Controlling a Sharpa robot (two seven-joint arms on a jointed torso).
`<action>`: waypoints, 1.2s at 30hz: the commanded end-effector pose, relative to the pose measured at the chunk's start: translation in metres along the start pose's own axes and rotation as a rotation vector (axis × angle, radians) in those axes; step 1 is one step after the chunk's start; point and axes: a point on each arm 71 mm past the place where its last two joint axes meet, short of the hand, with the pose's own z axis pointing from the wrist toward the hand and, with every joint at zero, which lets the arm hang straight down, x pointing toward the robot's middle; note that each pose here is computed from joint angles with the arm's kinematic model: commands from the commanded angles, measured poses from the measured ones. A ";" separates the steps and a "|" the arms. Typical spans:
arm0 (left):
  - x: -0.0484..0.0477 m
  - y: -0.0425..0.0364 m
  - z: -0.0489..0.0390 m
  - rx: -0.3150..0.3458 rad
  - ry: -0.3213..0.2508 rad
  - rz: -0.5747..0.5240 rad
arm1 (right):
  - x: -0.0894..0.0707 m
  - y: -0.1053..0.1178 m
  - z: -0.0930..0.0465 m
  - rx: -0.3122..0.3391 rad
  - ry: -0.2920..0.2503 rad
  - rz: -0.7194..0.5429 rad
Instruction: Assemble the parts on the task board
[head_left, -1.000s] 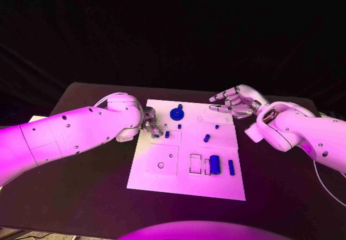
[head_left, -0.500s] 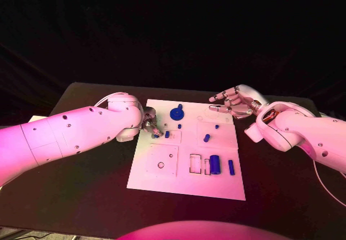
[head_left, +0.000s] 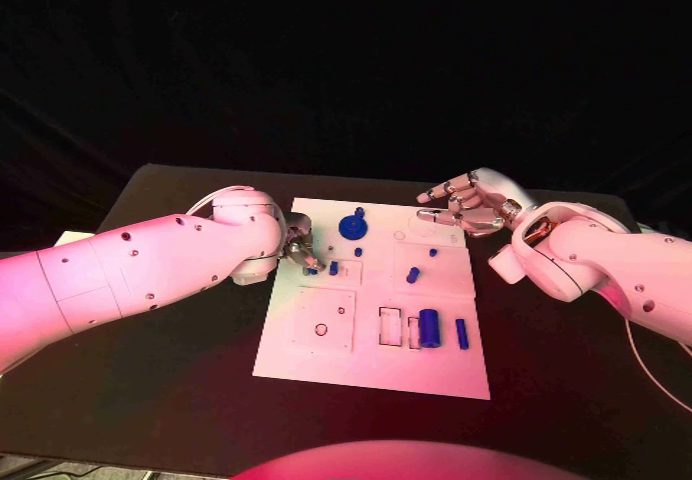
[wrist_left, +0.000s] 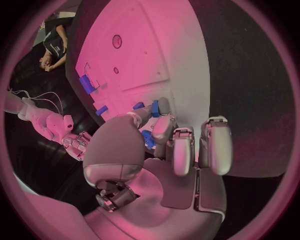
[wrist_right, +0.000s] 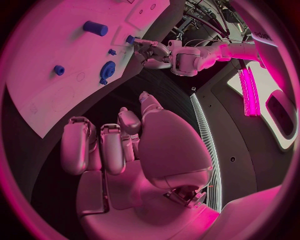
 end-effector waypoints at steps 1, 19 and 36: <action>0.0009 0.0016 -0.0006 -0.005 -0.035 -0.027 | 0.002 0.000 0.000 -0.007 0.015 0.000; 0.0021 0.0030 -0.0030 0.002 -0.081 -0.047 | 0.003 -0.001 0.000 -0.005 0.017 0.001; 0.0064 0.0023 -0.0004 -0.004 -0.037 -0.018 | 0.003 -0.001 0.000 -0.004 0.020 0.003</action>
